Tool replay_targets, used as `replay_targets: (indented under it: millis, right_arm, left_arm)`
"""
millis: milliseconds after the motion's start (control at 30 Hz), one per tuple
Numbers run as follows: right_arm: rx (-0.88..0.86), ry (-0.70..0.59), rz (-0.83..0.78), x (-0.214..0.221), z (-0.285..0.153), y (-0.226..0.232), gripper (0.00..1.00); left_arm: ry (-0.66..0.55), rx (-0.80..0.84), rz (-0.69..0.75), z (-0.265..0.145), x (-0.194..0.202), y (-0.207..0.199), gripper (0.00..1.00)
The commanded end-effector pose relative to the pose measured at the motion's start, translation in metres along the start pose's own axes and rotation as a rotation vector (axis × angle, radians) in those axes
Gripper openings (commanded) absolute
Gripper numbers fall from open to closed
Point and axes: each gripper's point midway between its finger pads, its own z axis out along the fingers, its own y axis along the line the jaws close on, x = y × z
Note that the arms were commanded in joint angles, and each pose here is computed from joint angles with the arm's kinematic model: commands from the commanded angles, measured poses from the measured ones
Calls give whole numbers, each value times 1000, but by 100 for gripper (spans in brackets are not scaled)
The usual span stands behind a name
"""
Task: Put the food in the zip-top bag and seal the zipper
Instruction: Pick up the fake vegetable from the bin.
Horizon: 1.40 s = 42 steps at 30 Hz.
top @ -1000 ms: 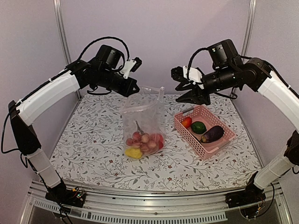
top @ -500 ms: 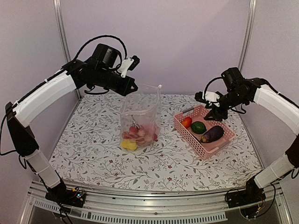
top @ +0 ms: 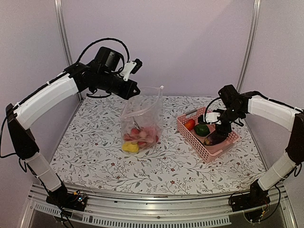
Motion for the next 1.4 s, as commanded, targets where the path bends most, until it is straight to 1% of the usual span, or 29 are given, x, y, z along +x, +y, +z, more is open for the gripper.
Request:
replay_targets:
  millis: [0,167,500,800,867,1000,1067,1133,1367]
  right_arm:
    - [12,117,-67,24,21,-2,82]
    - [-9,179,-110,35,36,-1,84]
    - [-45,236,-151,46,55,1,86]
    - [-91,278,-154,55,75,7,82]
    - [-102,281,-151,56,79,9,77]
    - [-93,267,-143,51,73,4,60]
    - [-79,241,-134,43,62,-2,56]
    - [-72,213,-123,36,49,-5,53]
    - [-39,119,-78,13,-2,-14,50]
  left_arm:
    - [-27,-6,-6,-11,-3,5,0]
    - [-25,-10,-6,-12,-1,7,0]
    - [-23,-10,-8,-11,1,8,0]
    - [-20,-6,-12,-10,2,9,0]
    - [-21,-1,-12,-10,2,8,0]
    - [-18,-1,-15,-10,3,8,0]
    - [-20,-3,-15,-12,3,8,0]
    - [-23,-5,-14,-12,2,9,0]
    - [-29,-7,-13,-12,-1,10,0]
